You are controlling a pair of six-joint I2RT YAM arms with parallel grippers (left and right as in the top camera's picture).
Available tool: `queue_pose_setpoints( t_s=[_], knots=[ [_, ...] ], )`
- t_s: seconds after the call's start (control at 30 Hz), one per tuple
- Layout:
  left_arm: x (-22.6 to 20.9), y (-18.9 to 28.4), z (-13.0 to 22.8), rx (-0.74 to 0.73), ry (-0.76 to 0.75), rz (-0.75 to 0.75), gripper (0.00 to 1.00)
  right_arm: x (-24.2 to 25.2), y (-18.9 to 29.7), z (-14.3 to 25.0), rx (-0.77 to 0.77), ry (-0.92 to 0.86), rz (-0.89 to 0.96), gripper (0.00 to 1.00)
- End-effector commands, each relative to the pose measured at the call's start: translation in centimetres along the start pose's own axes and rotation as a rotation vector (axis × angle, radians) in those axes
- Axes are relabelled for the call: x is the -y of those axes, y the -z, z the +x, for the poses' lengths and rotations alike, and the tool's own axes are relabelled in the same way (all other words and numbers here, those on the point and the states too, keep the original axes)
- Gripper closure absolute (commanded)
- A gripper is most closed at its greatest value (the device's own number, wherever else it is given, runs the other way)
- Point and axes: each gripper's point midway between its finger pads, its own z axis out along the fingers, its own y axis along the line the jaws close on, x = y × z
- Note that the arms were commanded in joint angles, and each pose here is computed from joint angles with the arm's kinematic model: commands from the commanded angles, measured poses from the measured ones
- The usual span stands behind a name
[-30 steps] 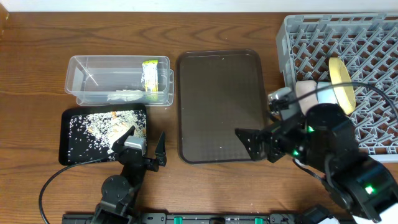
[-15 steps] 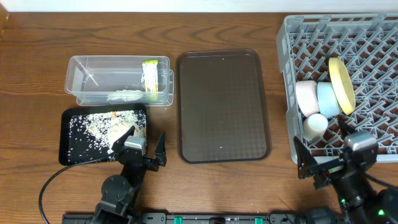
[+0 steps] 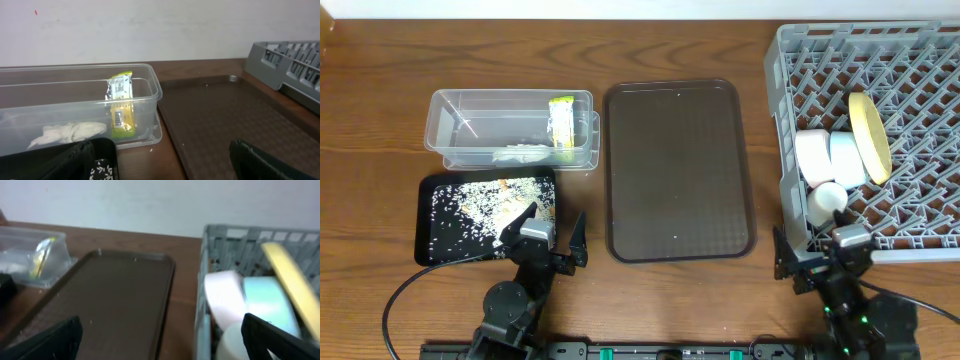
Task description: Sort waste into correct bins and load items into the dishwasher rack
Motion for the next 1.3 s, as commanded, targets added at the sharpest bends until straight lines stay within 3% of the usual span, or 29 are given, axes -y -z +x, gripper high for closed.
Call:
queue_pose_setpoints(
  t_s=[0.0,0.27,0.43,1.27],
  knots=[
    [-0.3,-0.2,1.7,-0.041,-0.012,-0.013,0.12,-0.1,-1.0,1.5,-0.001,-0.004,-0.022,0.01],
    [-0.3,-0.2,1.7,-0.041,-0.012,-0.013,0.12,0.4,-3.1,3.3,0.074,0.011,-0.027,0.00],
    [-0.3,-0.2,1.7,-0.041,-0.012,-0.013,0.12,0.5,-3.4,2.4,0.156,0.031,-0.022,0.01],
    [-0.4,-0.2,1.7,-0.041,-0.012,-0.013,0.11,0.6,-3.5,3.0,0.129,0.024,-0.020,0.01]
  ],
)
